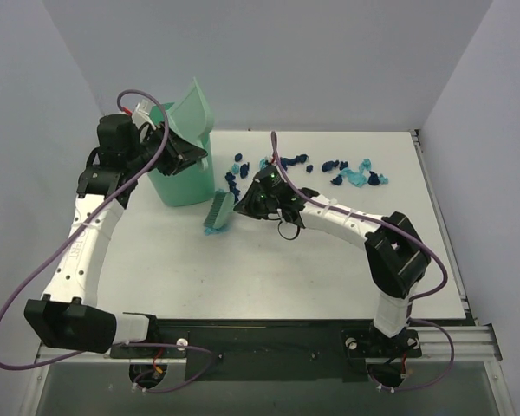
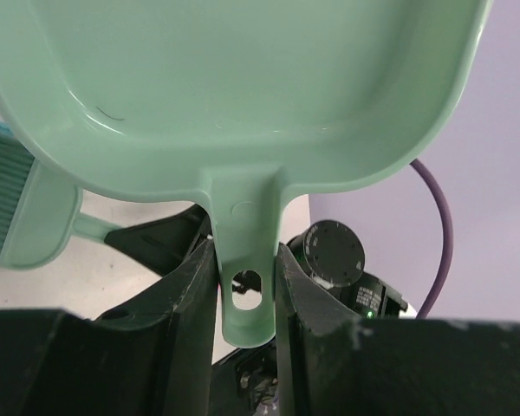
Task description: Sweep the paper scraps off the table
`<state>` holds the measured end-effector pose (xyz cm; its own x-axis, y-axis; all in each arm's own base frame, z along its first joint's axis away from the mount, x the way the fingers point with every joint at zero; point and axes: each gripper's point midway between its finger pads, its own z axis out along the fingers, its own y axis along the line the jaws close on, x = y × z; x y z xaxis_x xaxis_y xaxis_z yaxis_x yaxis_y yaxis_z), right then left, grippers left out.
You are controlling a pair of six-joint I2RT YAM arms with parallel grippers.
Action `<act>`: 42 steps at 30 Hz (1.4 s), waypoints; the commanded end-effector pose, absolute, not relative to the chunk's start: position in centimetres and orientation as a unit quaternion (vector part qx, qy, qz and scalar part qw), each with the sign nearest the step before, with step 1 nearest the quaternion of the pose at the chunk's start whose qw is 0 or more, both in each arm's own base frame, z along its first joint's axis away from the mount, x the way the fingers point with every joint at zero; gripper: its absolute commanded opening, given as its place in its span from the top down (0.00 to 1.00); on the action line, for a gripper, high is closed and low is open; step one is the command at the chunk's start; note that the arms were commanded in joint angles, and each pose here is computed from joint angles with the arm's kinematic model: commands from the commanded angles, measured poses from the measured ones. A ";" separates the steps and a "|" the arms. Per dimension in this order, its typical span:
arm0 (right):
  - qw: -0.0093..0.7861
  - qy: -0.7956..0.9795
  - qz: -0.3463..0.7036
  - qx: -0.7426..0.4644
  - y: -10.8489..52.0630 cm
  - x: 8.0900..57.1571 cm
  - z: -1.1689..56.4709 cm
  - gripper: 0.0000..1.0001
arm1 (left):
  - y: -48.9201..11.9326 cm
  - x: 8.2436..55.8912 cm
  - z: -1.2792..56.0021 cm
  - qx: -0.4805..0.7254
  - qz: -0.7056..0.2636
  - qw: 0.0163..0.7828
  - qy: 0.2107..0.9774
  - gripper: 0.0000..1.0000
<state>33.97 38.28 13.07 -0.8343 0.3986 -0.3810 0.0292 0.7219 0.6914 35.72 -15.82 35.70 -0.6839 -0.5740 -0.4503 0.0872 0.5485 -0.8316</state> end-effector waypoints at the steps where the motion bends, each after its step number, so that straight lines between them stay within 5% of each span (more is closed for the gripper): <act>1: 0.321 0.883 0.322 0.117 34.4 35.2 14.7 1.00 | -16.2 33.6 36.0 -0.116 -0.415 0.400 0.809 1.00; 11: 0.340 0.883 0.292 0.141 26.8 32.1 14.6 1.00 | -17.3 30.8 33.3 -0.088 -0.377 0.386 0.837 1.00; 23: 0.380 0.827 0.388 0.143 32.4 38.1 22.1 1.00 | -16.7 28.6 31.4 -0.067 -0.328 0.382 0.861 1.00; 34: 0.345 0.819 0.413 0.198 35.9 44.0 17.3 1.00 | -16.1 27.0 30.0 -0.056 -0.307 0.368 0.876 1.00; 42: 0.326 0.833 0.379 0.236 32.5 41.7 12.9 1.00 | -16.1 26.9 29.0 -0.057 -0.304 0.361 0.880 1.00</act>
<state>42.27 33.91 10.66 -0.7235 0.5861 -0.3648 0.1495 0.6489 0.7460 27.06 -16.20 28.51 -0.7545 -0.3288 -0.5680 0.0880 0.8070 -0.5840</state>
